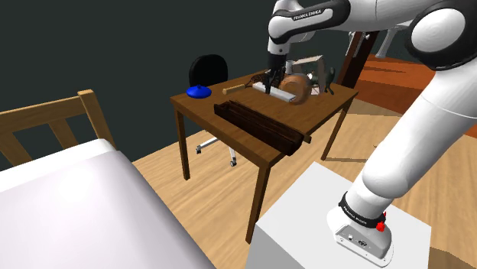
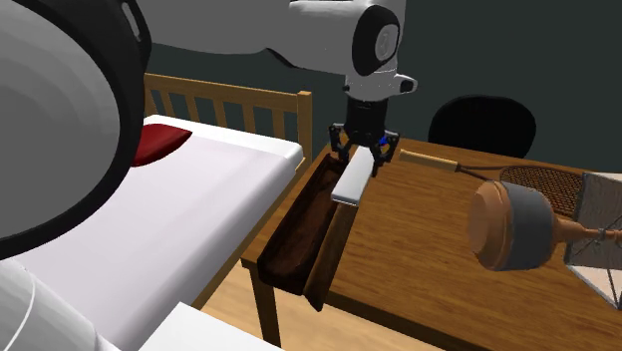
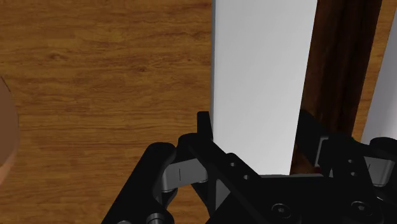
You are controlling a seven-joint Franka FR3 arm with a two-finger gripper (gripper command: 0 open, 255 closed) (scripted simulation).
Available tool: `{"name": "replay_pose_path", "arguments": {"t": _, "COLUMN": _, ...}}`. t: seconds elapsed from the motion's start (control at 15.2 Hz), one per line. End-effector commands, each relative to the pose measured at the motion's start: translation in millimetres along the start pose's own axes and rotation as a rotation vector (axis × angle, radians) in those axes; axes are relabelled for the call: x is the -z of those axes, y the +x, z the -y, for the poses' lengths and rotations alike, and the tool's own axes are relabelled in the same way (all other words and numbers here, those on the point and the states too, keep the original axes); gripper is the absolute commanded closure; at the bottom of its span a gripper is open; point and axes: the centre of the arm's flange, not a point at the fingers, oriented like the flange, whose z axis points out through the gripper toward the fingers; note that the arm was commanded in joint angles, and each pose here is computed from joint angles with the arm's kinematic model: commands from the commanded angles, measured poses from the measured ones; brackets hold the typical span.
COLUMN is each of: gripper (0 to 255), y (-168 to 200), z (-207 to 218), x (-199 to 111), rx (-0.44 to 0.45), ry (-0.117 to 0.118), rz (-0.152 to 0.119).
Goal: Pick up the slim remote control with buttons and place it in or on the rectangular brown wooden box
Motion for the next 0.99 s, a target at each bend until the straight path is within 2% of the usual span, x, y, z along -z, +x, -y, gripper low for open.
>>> {"name": "replay_pose_path", "arguments": {"t": 0.0, "gripper": 255, "y": -1.2, "z": 24.1, "x": 0.5, "rx": -0.002, "ry": 0.0, "rz": 0.0}}
{"name": "replay_pose_path", "arguments": {"t": 0.2, "gripper": 255, "y": -4.0, "z": 69.0, "x": 2.5, "rx": -0.002, "ry": 0.0, "rz": 0.0}}
{"name": "replay_pose_path", "arguments": {"t": 0.92, "gripper": 255, "y": -3.0, "z": 69.5, "x": -55.6, "rx": -0.002, "ry": 0.0, "rz": 0.0}}
